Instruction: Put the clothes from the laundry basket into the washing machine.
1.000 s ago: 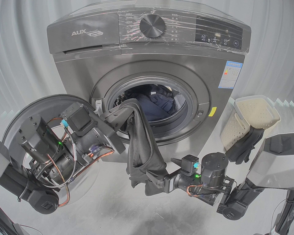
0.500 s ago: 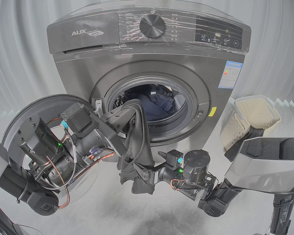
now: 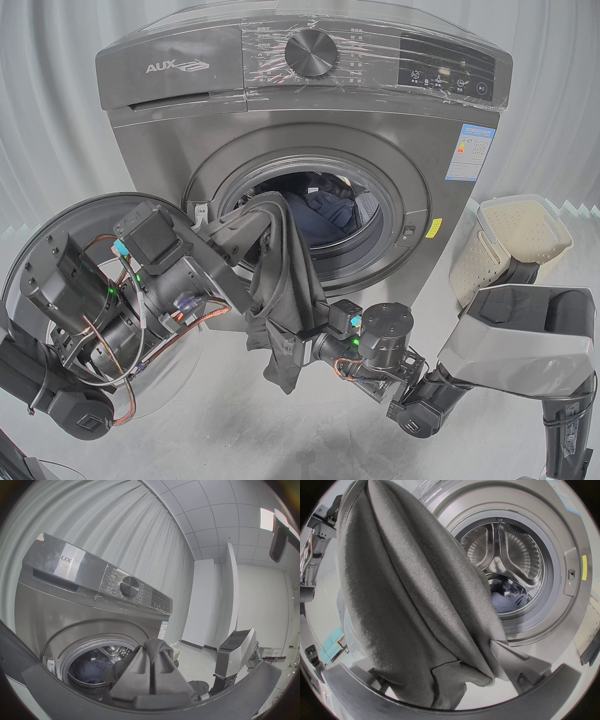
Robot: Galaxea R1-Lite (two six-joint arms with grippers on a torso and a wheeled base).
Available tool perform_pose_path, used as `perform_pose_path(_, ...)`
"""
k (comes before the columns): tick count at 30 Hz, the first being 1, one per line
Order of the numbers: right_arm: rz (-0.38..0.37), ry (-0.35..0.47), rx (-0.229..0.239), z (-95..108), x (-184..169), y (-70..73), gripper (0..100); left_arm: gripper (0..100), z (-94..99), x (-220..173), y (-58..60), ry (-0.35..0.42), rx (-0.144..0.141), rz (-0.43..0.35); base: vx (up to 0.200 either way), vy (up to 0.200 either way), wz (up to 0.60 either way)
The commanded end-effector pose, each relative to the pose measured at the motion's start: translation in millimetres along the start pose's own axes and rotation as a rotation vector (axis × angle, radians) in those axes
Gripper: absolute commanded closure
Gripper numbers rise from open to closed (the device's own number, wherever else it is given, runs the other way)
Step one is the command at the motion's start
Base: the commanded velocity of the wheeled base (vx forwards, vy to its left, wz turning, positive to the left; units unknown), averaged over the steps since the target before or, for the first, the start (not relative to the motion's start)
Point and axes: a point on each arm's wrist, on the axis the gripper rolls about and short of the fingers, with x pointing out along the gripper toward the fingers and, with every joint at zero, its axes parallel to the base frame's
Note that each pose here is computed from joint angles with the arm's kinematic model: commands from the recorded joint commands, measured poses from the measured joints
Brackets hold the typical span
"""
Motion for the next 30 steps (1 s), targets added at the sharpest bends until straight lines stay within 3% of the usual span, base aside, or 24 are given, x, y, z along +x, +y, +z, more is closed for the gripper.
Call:
perform_pose_path(1, -0.009, -0.013, 0.003, 0.9, 2.1, -1.3, 100, 100, 1.1, 0.2, -0.1, -0.005, -0.001, 0.000, 0.000, 0.000, 0.00)
perform_pose_path(14, -0.058, -0.044, 0.021, 14.8, -4.3, -15.8, 100, 100, 1.0, -0.7, 5.7, -0.003, 0.006, 0.020, 0.000, 0.000, 0.00)
perform_pose_path(16, -0.115, -0.058, 0.025, 31.8, -17.2, -30.7, 100, 100, 0.2, -2.8, 16.4, 0.003, 0.020, 0.057, 0.000, 0.000, 0.00)
perform_pose_path(21, -0.165, -0.103, 0.030, 56.7, -29.8, -48.8, 100, 100, -3.6, -7.3, 29.8, 0.024, 0.037, 0.100, 0.000, 0.000, 0.00)
perform_pose_path(25, -0.185, -0.121, 0.036, 65.7, -33.8, -55.4, 100, 100, -6.9, -9.0, 30.1, 0.039, 0.035, 0.100, 0.000, 0.000, 0.00)
perform_pose_path(30, -0.198, -0.150, 0.040, 74.3, -35.2, -55.5, 100, 100, -24.0, -17.1, 29.4, 0.116, 0.018, 0.093, 0.000, 0.000, 0.00)
